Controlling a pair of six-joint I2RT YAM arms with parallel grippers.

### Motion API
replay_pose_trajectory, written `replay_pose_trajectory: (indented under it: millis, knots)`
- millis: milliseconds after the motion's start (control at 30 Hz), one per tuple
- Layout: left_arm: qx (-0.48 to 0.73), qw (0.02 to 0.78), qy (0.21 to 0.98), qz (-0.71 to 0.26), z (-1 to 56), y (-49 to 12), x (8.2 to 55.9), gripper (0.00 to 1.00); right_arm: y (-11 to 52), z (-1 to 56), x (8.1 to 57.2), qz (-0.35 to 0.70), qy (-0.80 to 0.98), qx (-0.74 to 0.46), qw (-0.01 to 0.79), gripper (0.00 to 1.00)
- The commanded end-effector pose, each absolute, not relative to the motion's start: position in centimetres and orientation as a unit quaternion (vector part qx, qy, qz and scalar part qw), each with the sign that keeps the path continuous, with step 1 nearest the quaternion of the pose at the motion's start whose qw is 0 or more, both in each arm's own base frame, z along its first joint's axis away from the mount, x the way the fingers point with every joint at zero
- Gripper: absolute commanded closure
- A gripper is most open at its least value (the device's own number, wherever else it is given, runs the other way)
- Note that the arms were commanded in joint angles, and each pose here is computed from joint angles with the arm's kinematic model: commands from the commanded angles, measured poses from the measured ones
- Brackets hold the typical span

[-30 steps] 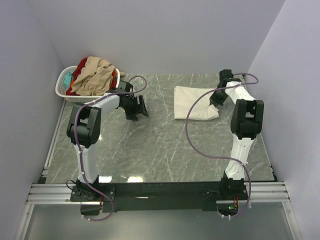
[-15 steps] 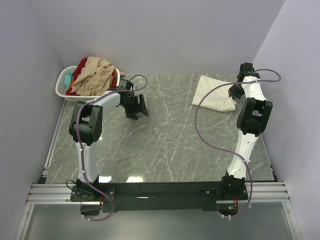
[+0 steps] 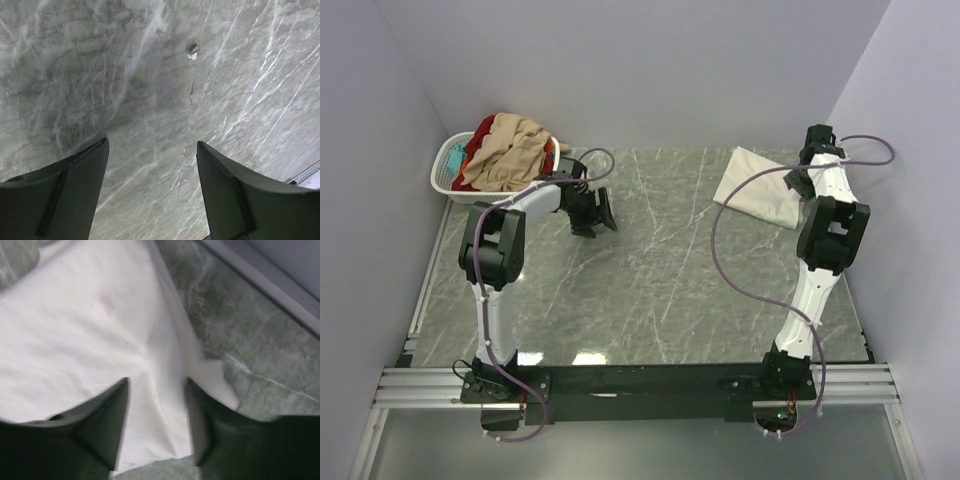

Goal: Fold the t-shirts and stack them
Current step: Neatly place the folded tshirt to the corner, then reset both grippers

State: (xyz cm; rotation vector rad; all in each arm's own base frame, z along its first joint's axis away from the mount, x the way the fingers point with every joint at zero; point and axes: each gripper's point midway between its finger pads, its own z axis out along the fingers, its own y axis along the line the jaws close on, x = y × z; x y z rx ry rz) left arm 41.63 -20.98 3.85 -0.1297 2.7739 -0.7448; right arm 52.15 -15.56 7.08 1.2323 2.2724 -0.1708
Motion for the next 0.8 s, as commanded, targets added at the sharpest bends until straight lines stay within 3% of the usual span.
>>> replay_pose_trajectory:
  millis: [0, 67, 167, 400, 767]
  knots:
    - [-0.043, 0.154, 0.957, -0.243, 5.0, -20.1, 41.4, 0.22, -18.5, 16.1, 52.1, -0.1, 0.791, 0.468, 0.381, 0.36]
    - [-0.038, 0.168, 0.953, -0.248, 6.1, -20.1, 41.4, 0.23, -18.7, 16.1, 51.0, -0.116, 0.785, 0.471, 0.386, 0.26]
    - [-0.033, 0.178, 0.951, -0.25, 7.0, -20.0, 40.9, 0.22, -18.7, 17.6, 49.1, -0.121, 0.77, 0.472, 0.413, 0.18]
    - [-0.016, 0.235, 0.936, -0.262, 11.3, -19.8, 38.3, 0.23, -15.9, 20.2, 43.9, -0.11, 0.762, 0.451, 0.452, 0.17]
    - [-0.025, 0.315, 0.906, -0.281, 16.1, -17.5, 30.8, 0.2, -5.0, 22.0, 35.4, -0.036, 0.81, 0.322, 0.49, 0.18]
